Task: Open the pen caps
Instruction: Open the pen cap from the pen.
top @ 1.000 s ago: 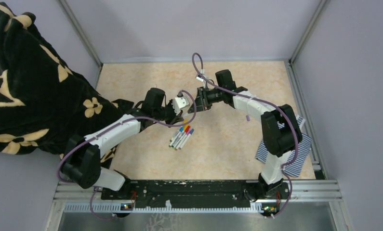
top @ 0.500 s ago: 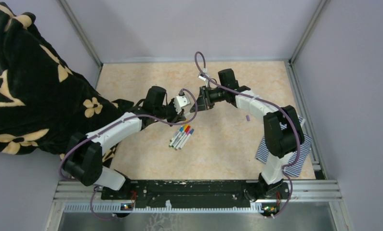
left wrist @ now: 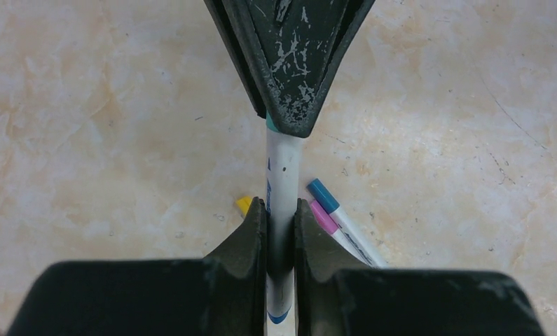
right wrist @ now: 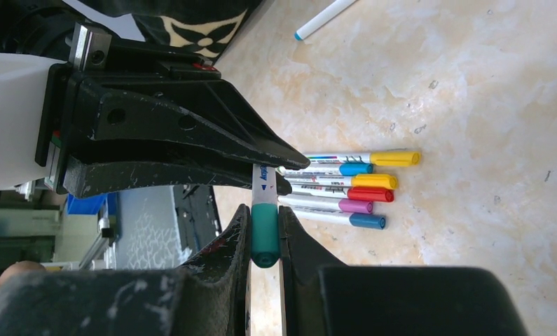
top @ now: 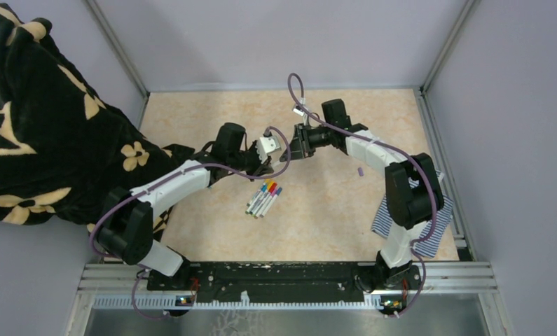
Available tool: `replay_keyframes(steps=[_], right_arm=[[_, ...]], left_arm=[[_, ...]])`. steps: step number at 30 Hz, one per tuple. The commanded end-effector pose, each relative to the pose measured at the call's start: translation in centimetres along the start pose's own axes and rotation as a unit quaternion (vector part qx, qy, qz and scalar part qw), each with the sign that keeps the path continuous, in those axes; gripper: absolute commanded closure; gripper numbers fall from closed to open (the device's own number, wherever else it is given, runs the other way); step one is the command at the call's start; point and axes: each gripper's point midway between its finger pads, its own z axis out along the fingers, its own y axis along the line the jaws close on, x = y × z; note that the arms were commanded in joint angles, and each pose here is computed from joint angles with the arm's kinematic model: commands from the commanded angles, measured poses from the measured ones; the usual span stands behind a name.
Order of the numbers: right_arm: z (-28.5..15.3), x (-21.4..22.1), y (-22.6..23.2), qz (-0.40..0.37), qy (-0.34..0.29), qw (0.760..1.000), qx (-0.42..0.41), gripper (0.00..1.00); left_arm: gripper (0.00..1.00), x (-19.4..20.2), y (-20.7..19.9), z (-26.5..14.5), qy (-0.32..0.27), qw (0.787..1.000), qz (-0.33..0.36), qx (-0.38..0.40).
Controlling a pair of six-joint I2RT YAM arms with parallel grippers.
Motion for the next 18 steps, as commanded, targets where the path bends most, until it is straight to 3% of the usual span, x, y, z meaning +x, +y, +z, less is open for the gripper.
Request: replay_keyframes(steps=[1,18], right_arm=[[-4.4,-4.0,2.5,-0.046,-0.058,0.997,-0.018,1.0],[-6.8,-4.8,2.8,-0.057,-0.06,0.996,-0.011,1.0]], left_arm=[[1.0,7.5,2.5,-2.0,0.135,0.985,-0.061,-0.092],[1.0,7.6,1.7,-2.1,0.142,0.986,-0.056,-0.067]])
